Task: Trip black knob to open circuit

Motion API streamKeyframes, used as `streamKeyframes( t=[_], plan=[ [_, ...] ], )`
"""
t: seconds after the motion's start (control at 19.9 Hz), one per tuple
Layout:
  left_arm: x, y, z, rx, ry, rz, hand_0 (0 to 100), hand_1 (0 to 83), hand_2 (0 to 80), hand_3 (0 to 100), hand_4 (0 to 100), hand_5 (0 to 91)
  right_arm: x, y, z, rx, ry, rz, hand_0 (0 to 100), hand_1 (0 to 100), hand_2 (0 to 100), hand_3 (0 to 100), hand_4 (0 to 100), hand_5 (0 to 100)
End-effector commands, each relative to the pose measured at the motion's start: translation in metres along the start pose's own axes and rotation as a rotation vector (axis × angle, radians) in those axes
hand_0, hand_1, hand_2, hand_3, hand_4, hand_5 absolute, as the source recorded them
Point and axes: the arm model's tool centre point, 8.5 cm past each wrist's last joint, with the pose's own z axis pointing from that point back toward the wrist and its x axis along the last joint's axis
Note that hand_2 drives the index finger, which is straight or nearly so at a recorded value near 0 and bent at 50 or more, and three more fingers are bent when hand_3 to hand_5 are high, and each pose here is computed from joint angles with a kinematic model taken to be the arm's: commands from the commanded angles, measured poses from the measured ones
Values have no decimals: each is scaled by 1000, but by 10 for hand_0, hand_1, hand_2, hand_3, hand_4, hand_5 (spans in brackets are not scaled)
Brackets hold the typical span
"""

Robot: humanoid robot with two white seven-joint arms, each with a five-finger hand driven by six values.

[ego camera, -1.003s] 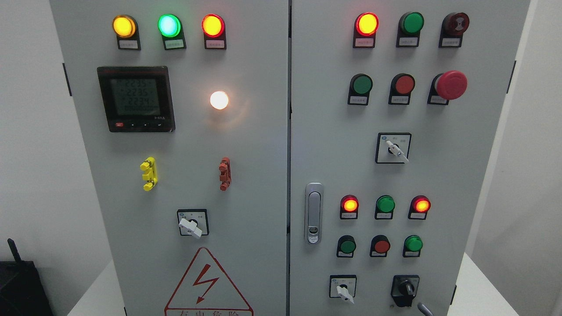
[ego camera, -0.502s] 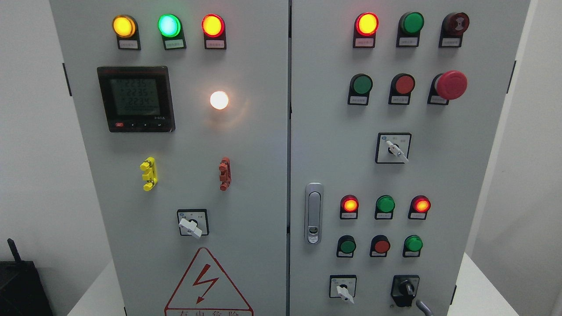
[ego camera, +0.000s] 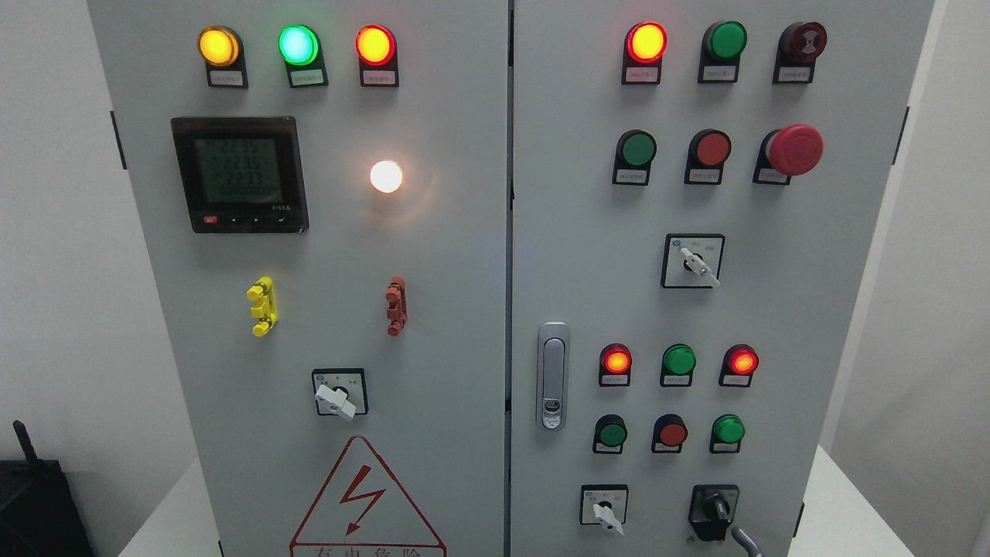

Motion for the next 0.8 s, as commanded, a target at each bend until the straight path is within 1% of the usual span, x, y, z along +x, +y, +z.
streamKeyframes(
  t=[0.0, 0.2, 0.4, 0.75],
  plan=[
    [6, 1, -1, 2, -16, -1, 120, 389, 0, 0, 0, 0, -2, 11, 0, 26, 4, -8, 0, 0, 0, 1000, 1000, 1000],
    [6, 1, -1, 2, -16, -3, 120, 389, 0, 0, 0, 0, -2, 18, 0, 45, 5, -11, 0, 0, 0, 1000, 1000, 1000],
    [6, 1, -1, 2, -16, -3, 120, 389, 0, 0, 0, 0, -3, 24, 0, 47, 3, -24, 0, 0, 0, 1000, 1000, 1000],
    [6, 1, -1, 2, -16, -1, 120, 389, 0, 0, 0, 0, -2, 25, -1, 49, -1, -24, 0, 0, 1, 1000, 1000, 1000]
  ],
)
